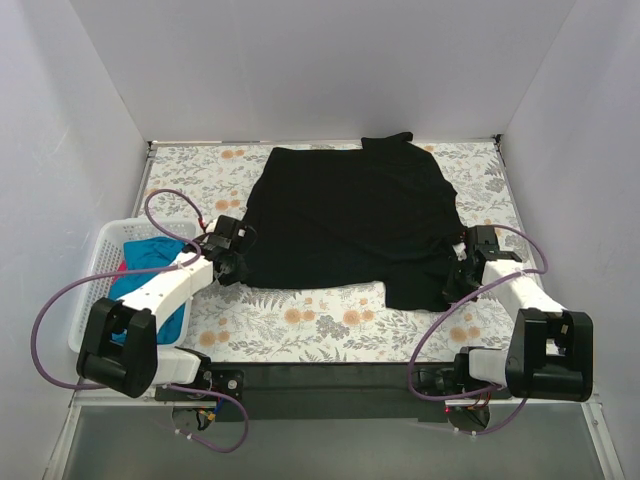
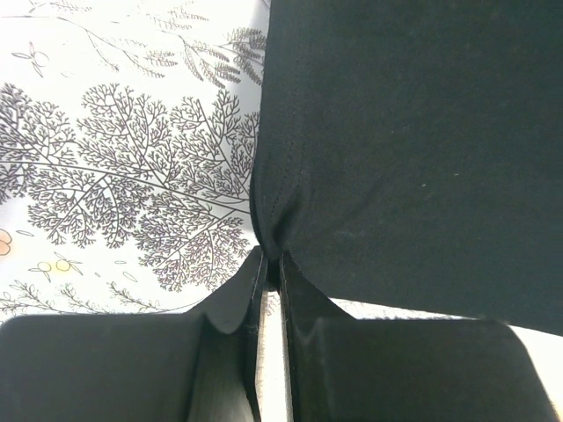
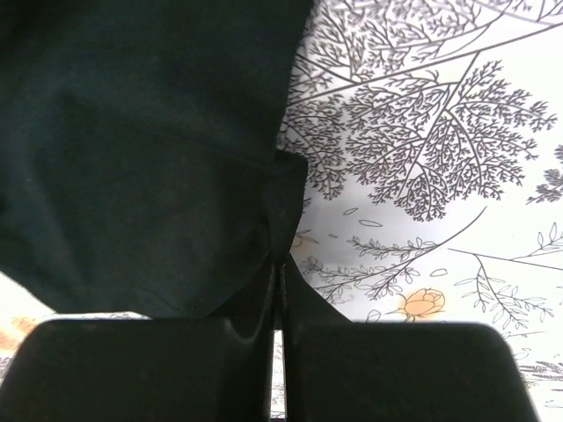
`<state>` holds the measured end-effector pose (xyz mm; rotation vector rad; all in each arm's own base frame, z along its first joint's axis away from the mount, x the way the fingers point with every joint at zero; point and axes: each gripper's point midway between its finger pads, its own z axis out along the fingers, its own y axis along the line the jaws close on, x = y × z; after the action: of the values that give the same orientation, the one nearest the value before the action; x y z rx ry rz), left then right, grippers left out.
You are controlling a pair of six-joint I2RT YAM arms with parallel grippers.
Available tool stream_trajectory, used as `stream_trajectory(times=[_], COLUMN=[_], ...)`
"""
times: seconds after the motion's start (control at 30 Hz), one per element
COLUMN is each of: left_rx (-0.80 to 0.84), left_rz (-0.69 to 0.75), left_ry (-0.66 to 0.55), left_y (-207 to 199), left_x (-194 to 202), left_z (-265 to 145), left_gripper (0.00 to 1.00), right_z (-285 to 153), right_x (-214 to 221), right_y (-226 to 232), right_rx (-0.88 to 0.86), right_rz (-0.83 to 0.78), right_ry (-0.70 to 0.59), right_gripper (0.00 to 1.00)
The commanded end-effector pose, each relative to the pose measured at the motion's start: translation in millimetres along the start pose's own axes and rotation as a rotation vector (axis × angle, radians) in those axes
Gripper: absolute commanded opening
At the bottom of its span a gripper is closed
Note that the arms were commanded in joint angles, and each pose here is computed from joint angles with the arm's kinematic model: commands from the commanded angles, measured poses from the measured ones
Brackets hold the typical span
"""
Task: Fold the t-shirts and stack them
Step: Flatten the tshirt out
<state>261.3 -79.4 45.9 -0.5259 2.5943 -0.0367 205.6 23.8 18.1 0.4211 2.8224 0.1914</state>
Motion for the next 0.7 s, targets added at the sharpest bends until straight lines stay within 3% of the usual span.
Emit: stream_trajectory(times=[0.0, 0.17, 0.3, 0.47, 0.67], left_rx=[0.036, 0.085, 0.185, 0.366, 0.625], left_rz=[-0.048, -0.113, -0.183, -0.193, -0.161], left_ry=[-0.107, -0.273, -0.517, -0.774, -1.134], left_y=[-8, -29, -49, -51, -17], left_x=[-28, -94, -177, -225, -226], left_z=[-20, -80, -177, -298, -458], left_gripper=[0.0, 0.0, 0.0, 0.0, 0.0], right_z=[-33, -144, -282, -414, -550], right_x=[-48, -148, -205, -204, -147], right_y=[20, 30, 44, 38, 21], right_rx=[-0.067, -0.019, -0.036, -0.031, 0.022], right_rz=[-0.009, -0.007, -0.003, 0.019, -0.052], right_ry=[-0.199, -0.6, -0.96, -1.284, -1.634], right_gripper=[0.01, 0.01, 0.01, 0.01, 0.01])
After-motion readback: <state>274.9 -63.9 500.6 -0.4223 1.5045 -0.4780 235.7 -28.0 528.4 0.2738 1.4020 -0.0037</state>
